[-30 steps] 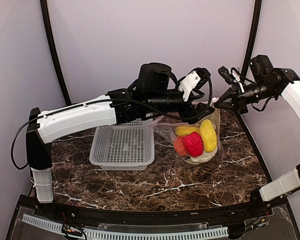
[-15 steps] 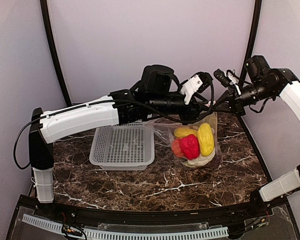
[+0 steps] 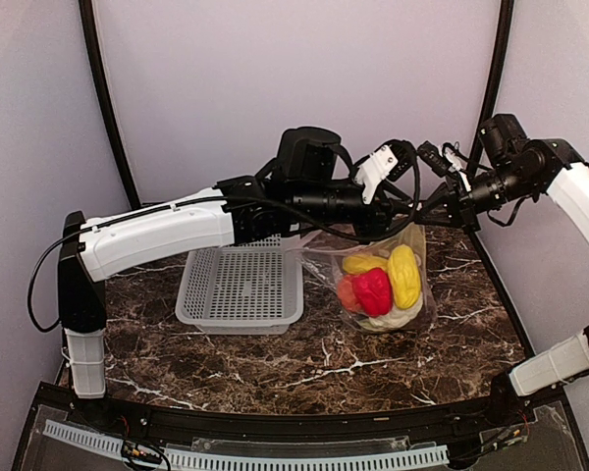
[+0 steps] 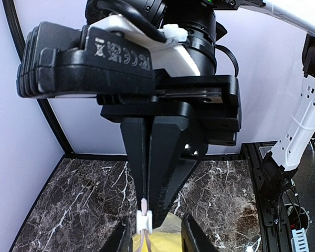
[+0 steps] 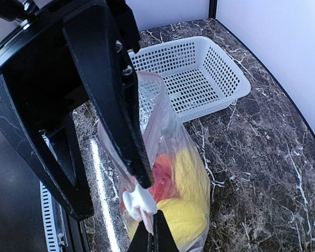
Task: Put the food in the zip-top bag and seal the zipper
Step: Hold the zipper from the zipper food storage bag, then zip the zipper of the food storage bag.
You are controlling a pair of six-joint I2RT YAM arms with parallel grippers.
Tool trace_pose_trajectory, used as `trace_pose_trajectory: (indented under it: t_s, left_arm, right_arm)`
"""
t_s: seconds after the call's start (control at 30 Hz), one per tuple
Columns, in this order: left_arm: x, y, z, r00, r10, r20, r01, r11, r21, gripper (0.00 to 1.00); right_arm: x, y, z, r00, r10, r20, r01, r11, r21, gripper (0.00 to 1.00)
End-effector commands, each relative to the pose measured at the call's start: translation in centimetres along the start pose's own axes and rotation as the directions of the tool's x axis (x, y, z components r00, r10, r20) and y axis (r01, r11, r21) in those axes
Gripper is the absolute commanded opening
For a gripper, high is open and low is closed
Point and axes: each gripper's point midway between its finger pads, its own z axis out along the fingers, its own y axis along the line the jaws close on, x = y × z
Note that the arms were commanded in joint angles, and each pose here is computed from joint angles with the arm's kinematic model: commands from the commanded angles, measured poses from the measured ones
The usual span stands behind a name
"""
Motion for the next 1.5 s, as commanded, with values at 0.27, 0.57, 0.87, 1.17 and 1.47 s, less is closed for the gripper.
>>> trace_pose_trajectory:
  t_s: [0.27,0.57,0.87,1.17,1.47]
  left_arm:
    - [0.0,1.1,0.1,0.999,-0.037,0.017,0.037,0.999,0.003,0.25]
    - [0.2,1.3,0.3,0.999,-0.042,0.017,0.042,0.999,0.009,0.19]
    - [0.3,1.2,0.6,0.999,-0.047,0.02,0.047,0.999,0.026,0.17]
    - [0.2,1.0,0.7,0.998,-0.053,0.022,0.052,0.998,0.041,0.14]
    - [0.9,1.1,0.6,0.998,-0.064,-0.01,0.064,0.997,0.039,0.07]
  right_arm:
    - [-0.9,0.8,-0.2,0.998,-0.048,0.044,0.049,0.999,-0.01,0.0]
    - [-0.6,0.7,0.0,0.998,-0.049,0.037,0.049,0.999,-0.01,0.0]
    - [-0.5,0.8,0.0,0.998,-0.047,0.036,0.048,0.999,-0.013,0.0]
    - [-0.5,0.7,0.1,0.998,-0.047,0.036,0.048,0.999,-0.014,0.0]
    - [-1.2,0.9,-0.5,0.995,-0.082,0.055,0.081,0.997,0.008,0.0]
